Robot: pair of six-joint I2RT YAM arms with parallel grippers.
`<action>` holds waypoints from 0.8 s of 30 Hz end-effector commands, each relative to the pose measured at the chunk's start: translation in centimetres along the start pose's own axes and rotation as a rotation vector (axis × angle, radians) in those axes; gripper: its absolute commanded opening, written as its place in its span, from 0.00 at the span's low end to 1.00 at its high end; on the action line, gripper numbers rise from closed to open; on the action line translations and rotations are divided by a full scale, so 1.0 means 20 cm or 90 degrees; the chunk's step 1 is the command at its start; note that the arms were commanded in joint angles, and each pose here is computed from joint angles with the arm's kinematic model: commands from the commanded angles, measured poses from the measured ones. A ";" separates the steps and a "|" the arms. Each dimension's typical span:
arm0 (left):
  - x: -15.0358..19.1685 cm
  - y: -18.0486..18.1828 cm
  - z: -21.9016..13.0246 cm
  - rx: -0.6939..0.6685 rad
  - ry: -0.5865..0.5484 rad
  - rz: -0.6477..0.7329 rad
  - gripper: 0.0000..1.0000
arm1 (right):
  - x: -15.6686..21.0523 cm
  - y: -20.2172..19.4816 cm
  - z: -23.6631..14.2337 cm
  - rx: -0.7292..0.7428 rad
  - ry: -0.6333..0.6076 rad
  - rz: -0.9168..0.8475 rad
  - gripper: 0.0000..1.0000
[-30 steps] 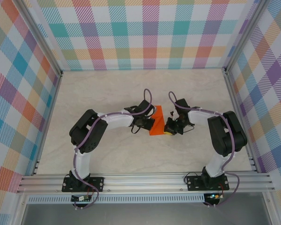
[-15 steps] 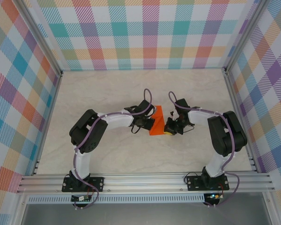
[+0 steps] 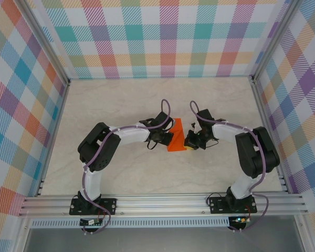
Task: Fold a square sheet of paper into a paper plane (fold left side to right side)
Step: Fold the triangle a second time at the center of the table.
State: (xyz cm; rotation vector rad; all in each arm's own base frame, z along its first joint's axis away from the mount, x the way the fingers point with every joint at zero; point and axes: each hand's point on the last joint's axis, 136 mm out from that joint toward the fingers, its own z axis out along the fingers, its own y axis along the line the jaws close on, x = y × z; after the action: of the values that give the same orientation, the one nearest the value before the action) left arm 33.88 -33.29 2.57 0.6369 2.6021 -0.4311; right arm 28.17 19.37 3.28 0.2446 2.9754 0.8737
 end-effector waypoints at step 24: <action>-0.02 0.00 -0.01 0.007 -0.006 -0.004 0.06 | -0.23 0.32 0.17 -0.143 -0.001 0.013 0.05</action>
State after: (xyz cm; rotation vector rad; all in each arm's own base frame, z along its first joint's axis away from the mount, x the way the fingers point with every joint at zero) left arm 33.83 -33.34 2.57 0.6386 2.6029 -0.4357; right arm 33.16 25.19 3.42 0.2957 2.8556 1.1907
